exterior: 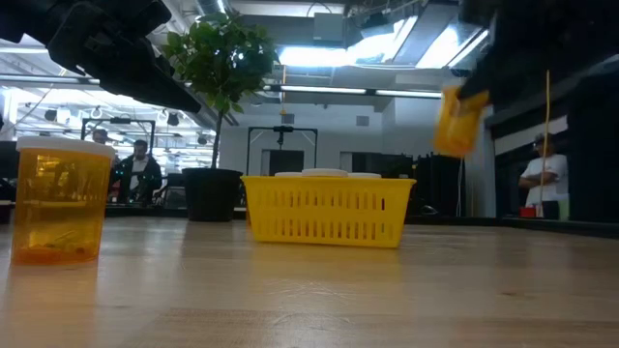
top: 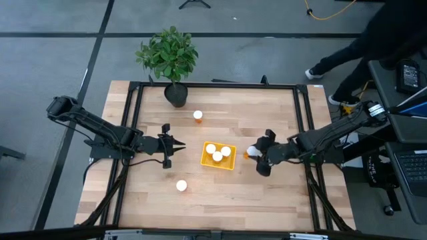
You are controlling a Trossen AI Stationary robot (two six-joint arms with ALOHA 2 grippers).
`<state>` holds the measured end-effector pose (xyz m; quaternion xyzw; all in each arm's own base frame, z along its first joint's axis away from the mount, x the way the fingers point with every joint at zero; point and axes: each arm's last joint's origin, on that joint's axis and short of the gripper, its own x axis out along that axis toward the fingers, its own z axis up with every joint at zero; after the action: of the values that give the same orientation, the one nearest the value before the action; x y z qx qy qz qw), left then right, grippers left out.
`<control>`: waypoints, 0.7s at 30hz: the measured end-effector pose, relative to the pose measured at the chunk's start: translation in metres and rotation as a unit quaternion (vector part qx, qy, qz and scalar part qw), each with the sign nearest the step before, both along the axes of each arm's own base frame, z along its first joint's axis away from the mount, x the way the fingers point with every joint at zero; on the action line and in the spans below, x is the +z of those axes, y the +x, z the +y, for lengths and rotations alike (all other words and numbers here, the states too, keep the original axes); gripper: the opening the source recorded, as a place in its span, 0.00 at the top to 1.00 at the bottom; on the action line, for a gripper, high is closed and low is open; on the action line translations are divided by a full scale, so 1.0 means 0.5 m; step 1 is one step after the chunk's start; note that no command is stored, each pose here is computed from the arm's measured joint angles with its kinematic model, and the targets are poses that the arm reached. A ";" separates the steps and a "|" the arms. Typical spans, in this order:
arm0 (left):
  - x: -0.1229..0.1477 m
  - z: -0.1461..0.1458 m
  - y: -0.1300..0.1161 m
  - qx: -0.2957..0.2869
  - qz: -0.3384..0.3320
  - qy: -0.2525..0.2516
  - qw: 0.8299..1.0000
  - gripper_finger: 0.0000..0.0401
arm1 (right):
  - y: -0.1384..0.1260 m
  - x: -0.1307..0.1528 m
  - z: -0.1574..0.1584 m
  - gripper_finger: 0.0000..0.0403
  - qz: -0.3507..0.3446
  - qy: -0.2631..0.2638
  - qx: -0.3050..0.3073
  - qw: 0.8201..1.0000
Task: Pick and place pill bottles into a basket
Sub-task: Put the middle orange pill bottle into the yellow bin
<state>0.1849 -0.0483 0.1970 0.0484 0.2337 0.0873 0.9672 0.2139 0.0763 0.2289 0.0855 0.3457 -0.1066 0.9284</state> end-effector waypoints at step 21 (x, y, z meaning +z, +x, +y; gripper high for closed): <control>0.000 0.000 0.000 -0.001 -0.001 -0.001 1.000 0.87 | 0.045 0.030 0.025 0.44 -0.108 0.034 0.061 0.992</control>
<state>0.1850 -0.0483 0.1971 0.0479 0.2332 0.0863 0.9674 0.2364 0.0887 0.2440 0.1065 0.2518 -0.0285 0.9615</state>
